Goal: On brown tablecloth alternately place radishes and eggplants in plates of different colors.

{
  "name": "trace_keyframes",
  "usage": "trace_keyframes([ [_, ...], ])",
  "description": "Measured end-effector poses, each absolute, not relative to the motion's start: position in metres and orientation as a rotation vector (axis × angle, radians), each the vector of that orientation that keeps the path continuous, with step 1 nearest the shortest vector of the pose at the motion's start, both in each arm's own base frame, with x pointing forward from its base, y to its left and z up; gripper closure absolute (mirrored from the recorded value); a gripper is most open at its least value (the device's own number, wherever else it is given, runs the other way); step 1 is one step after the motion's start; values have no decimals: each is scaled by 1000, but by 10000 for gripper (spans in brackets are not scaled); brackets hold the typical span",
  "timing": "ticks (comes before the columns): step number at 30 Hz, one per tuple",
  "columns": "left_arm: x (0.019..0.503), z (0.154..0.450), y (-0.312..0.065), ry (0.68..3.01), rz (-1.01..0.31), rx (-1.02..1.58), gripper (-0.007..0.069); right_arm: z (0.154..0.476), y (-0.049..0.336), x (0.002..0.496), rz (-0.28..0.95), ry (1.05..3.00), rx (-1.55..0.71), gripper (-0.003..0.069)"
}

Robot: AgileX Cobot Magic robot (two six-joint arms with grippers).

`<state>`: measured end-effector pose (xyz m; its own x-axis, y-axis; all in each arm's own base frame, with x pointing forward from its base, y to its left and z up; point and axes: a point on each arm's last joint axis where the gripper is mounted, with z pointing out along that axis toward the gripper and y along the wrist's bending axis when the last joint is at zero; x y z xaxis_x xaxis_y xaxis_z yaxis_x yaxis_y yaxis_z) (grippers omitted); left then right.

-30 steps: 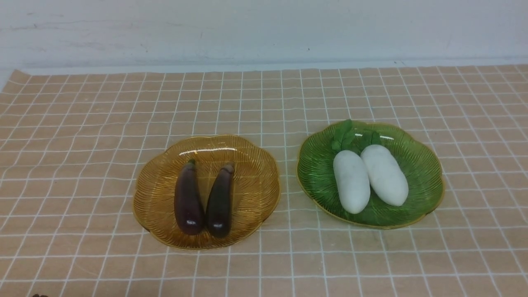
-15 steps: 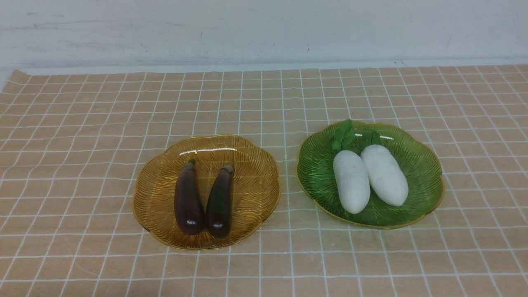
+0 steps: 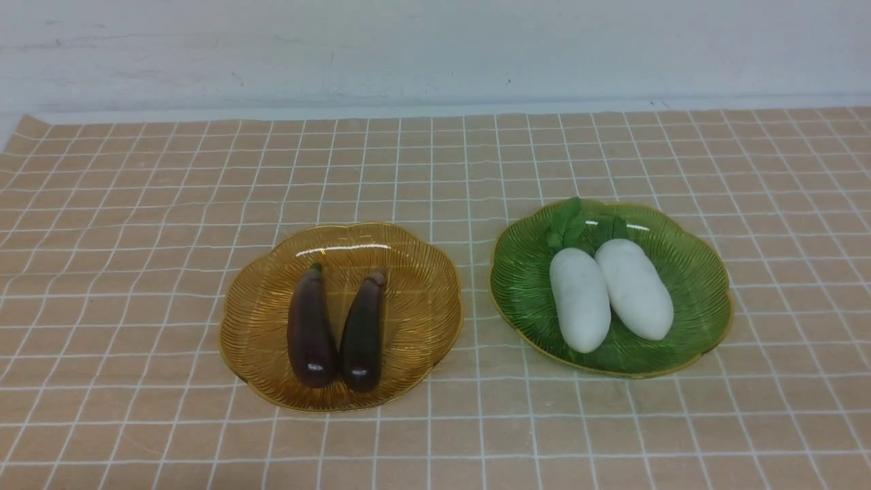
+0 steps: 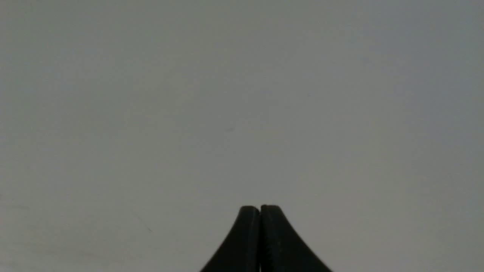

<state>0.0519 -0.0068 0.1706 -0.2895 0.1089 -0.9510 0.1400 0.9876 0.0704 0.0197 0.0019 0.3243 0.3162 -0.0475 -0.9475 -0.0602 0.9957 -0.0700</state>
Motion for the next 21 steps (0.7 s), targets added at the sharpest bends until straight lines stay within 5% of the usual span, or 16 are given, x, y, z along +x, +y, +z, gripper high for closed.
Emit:
trace_keyframes([
  [5, 52, 171, -7, 1868, -31, 180, 629, 280, 1, 39, -85, 1398, -106, 675],
  [13, 52, 171, -7, 1868, -31, 180, 629, 195, 0, 57, -74, 1673, -80, 675],
  [21, 52, 171, -7, 1868, -31, 180, 629, 178, 0, 55, -21, 1795, -20, 675],
])
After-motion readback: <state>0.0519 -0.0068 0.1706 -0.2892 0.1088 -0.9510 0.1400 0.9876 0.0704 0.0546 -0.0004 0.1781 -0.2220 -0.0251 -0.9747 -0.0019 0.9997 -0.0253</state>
